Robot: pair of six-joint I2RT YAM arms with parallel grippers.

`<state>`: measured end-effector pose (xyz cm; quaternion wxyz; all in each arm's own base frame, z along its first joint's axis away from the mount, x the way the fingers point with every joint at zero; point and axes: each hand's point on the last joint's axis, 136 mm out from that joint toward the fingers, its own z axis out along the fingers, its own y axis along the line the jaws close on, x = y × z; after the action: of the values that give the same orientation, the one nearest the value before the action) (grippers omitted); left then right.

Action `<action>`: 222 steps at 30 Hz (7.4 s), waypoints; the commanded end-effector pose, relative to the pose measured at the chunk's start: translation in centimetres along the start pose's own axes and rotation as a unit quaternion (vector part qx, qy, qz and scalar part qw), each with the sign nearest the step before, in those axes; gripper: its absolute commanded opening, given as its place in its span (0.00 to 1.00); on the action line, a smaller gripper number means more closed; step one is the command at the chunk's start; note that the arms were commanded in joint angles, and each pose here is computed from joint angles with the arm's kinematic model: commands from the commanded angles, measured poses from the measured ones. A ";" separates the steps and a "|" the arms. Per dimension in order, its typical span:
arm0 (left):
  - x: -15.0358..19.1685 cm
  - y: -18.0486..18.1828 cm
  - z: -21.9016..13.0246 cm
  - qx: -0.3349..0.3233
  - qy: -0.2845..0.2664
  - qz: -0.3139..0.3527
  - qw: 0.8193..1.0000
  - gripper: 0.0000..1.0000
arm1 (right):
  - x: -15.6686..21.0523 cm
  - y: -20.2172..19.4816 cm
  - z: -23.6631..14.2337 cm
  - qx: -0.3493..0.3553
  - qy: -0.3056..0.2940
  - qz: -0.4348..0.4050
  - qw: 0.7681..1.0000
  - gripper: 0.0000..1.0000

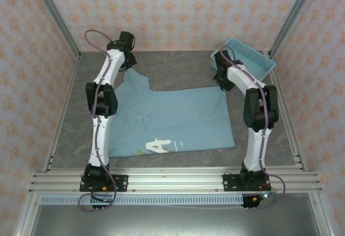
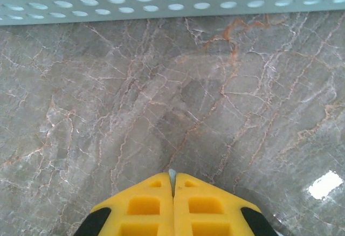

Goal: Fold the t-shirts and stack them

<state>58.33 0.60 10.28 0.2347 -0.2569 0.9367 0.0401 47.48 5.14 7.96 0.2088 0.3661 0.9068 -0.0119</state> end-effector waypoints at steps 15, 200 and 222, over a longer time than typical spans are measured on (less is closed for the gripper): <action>4.3 1.6 -11.9 0.018 0.017 0.016 1.000 0.00 | 1.4 -2.1 -1.4 0.024 0.031 -0.057 0.998 0.00; 19.4 19.0 -11.2 -0.085 0.074 -0.167 0.980 0.60 | 13.2 -7.7 -4.7 -0.076 0.138 -0.089 0.983 0.38; 20.3 20.6 -3.3 -0.082 0.127 -0.197 0.969 0.24 | 13.2 -8.4 -3.6 -0.058 0.151 -0.081 0.984 0.38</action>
<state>31.38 7.94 3.28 0.0904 -0.4547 0.8855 0.0304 31.91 8.83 5.25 0.0913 0.2769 0.9521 0.0920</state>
